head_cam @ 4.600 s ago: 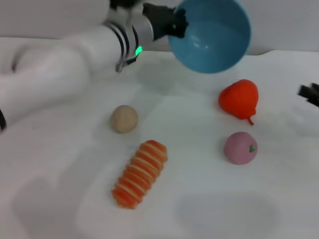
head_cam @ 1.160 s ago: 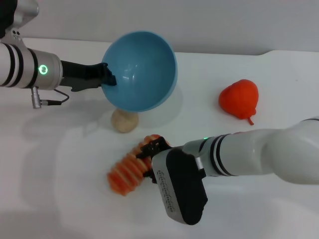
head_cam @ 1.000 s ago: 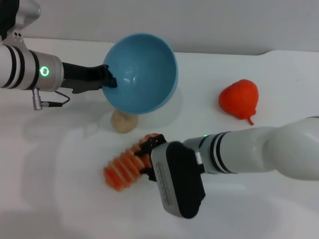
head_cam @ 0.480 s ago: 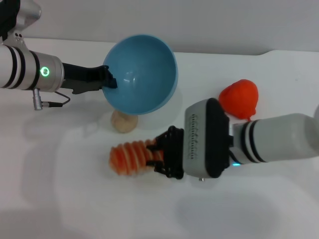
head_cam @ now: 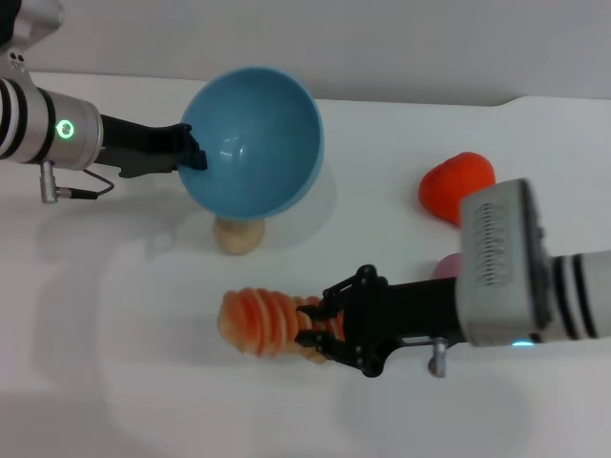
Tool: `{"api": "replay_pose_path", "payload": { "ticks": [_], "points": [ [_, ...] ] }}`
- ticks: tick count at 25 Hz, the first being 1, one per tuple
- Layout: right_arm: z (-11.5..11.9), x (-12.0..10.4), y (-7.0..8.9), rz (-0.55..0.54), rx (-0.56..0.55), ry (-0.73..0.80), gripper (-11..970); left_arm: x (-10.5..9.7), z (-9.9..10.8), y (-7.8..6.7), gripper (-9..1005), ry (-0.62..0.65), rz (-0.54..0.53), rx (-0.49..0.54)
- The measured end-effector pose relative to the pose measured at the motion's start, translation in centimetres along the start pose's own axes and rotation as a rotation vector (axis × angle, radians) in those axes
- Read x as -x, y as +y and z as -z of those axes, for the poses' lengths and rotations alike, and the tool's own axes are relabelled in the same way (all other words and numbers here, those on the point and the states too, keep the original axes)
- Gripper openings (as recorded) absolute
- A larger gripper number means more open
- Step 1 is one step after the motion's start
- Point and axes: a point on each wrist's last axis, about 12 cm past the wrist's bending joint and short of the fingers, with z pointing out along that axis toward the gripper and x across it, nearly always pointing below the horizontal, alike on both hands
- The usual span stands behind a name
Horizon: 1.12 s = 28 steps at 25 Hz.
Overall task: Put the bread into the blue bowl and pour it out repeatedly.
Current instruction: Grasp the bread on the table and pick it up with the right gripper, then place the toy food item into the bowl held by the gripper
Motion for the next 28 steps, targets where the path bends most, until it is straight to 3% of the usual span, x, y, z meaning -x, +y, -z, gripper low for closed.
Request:
{"api": "replay_pose_path", "payload": {
  "ticks": [10,16,20,28],
  "points": [
    [6.1,0.5,0.4,-0.01,0.012,-0.34,182,-0.6,-2.2,-1.8,24,0.164,-0.107,0.083],
    [9.4,0.9,0.2,0.02,-0.074,-0.537,157,-1.3,-3.2,-4.8,22,0.253,-0.178,0.033],
    [9.7,0.3,-0.1,0.022,-0.138,-0.552,152,-1.8,-4.1,-7.5,20,0.302,-0.242,-0.023],
    [8.8,-1.6,-0.5,-0.027,-0.203,-0.514,141,-2.4,-5.0,-10.2,21,0.351,-0.3,-0.088]
  ]
}}
